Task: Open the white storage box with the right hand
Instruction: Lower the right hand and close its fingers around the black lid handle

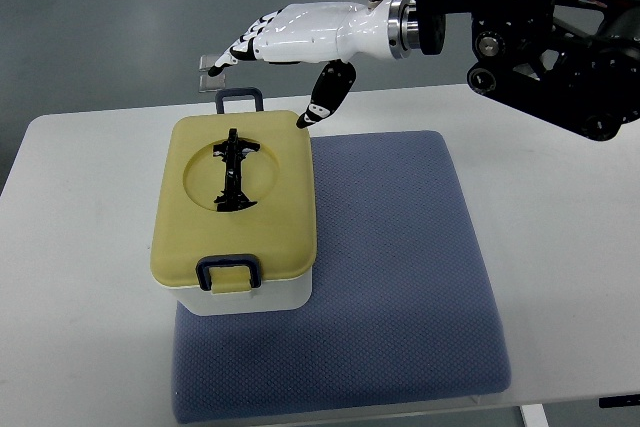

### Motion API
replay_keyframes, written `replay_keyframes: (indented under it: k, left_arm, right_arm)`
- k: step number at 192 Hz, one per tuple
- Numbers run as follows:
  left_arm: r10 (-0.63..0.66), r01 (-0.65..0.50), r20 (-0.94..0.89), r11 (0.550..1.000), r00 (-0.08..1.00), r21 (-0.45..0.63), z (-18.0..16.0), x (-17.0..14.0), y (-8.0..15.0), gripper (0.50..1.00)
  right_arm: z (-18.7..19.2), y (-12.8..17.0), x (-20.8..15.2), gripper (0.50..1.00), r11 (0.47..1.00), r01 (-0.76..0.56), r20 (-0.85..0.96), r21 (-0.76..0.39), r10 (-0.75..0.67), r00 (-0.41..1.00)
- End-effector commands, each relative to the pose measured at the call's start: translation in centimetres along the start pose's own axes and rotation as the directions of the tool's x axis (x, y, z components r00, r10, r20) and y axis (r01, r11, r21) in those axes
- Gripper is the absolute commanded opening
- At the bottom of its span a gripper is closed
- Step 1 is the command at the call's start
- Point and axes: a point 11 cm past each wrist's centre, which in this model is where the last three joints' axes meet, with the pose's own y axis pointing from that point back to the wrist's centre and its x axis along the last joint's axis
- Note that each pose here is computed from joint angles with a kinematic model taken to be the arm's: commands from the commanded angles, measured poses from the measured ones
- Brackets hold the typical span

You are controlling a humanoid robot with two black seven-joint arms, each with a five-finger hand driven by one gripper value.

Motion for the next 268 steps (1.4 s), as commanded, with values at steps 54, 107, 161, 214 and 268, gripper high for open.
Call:
replay_keyframes:
  k: [54,107,161,214,268]
  left_arm:
    - [-0.001,0.001,-0.001,1.0,1.0,0.001,-0.1,-0.1,0.0,1.0]
    - [-0.001,0.001,-0.001,1.0,1.0,0.001,-0.1,-0.1,0.0,1.0]
    - [-0.001,0.001,-0.002,1.0,1.0,0.006,-0.4,-0.1,0.0,1.0]
    - [-0.001,0.001,-0.002,1.0,1.0,0.006,-0.4,-0.1,0.0,1.0]
    - [-0.001,0.001,-0.002,1.0,1.0,0.006,-0.4,-0.1,0.0,1.0]
  right_arm:
    - [-1.4,-2.3,-2.3,0.924,0.999,-0.003,0.035,0.046,0.002,0.999]
    - [-2.3,-4.4,-3.3,0.919,0.998,-0.012,0.029,0.066,0.01,1.0]
    - [-2.7,-5.7,-3.8,0.901,0.997,-0.016,0.014,0.069,0.015,1.0]
    - [-2.7,-6.0,-4.1,0.817,0.997,-0.035,0.025,0.066,0.033,0.999]
    - [-2.3,-5.8,-4.1,0.539,0.997,-0.058,0.026,0.056,0.057,0.998]
